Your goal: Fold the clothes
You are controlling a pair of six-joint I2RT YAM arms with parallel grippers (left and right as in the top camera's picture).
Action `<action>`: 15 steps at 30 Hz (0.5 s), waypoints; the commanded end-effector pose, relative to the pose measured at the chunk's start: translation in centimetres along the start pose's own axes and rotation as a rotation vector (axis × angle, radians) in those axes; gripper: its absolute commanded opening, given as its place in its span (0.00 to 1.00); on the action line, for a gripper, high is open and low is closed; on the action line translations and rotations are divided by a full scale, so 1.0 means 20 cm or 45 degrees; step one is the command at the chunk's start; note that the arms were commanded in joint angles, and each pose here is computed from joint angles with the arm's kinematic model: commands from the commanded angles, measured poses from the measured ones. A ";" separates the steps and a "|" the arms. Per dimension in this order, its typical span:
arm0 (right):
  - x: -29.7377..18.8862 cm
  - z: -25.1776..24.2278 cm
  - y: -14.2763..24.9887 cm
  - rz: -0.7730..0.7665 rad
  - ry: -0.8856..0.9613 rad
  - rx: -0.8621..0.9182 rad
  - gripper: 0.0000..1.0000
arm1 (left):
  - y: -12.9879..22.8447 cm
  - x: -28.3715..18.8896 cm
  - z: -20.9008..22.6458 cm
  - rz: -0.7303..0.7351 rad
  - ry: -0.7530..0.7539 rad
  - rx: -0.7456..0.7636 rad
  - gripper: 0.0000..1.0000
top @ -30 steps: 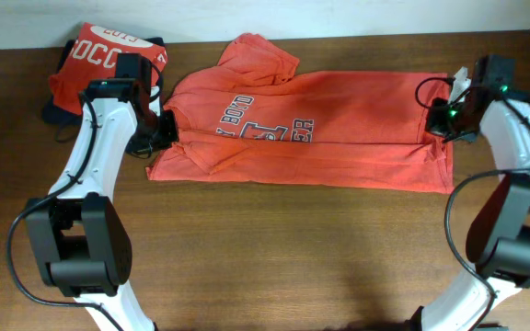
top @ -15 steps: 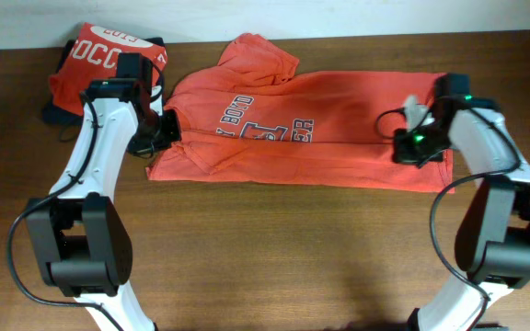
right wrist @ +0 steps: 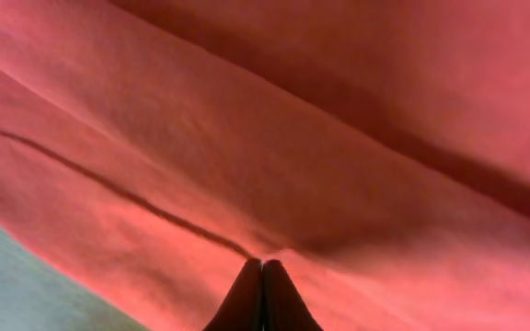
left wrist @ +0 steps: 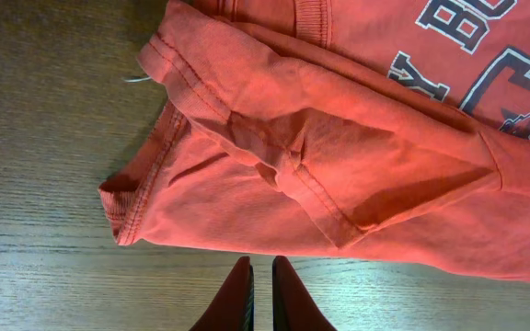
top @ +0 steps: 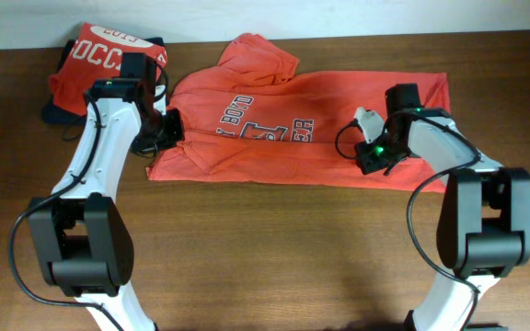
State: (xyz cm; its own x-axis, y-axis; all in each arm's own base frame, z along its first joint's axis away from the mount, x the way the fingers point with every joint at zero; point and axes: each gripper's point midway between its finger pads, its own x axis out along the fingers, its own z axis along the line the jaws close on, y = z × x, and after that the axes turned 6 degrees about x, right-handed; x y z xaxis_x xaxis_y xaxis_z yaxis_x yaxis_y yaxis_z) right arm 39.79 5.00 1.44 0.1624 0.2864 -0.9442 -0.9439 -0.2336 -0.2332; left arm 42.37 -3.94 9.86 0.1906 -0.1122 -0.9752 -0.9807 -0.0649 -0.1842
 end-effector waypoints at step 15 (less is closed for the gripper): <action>0.15 -0.02 -0.03 -0.007 -0.014 -0.056 0.04 | -0.01 0.00 -0.02 -0.004 0.019 0.008 0.01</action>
State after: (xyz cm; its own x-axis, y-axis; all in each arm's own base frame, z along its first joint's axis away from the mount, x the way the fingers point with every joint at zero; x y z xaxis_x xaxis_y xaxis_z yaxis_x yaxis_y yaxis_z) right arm 40.98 5.35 0.16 0.1870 0.3018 -0.9348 -0.9279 -0.2582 -0.2690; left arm 42.38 -3.94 9.86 0.1909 -0.1126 -0.9751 -0.9806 -0.0656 -0.1845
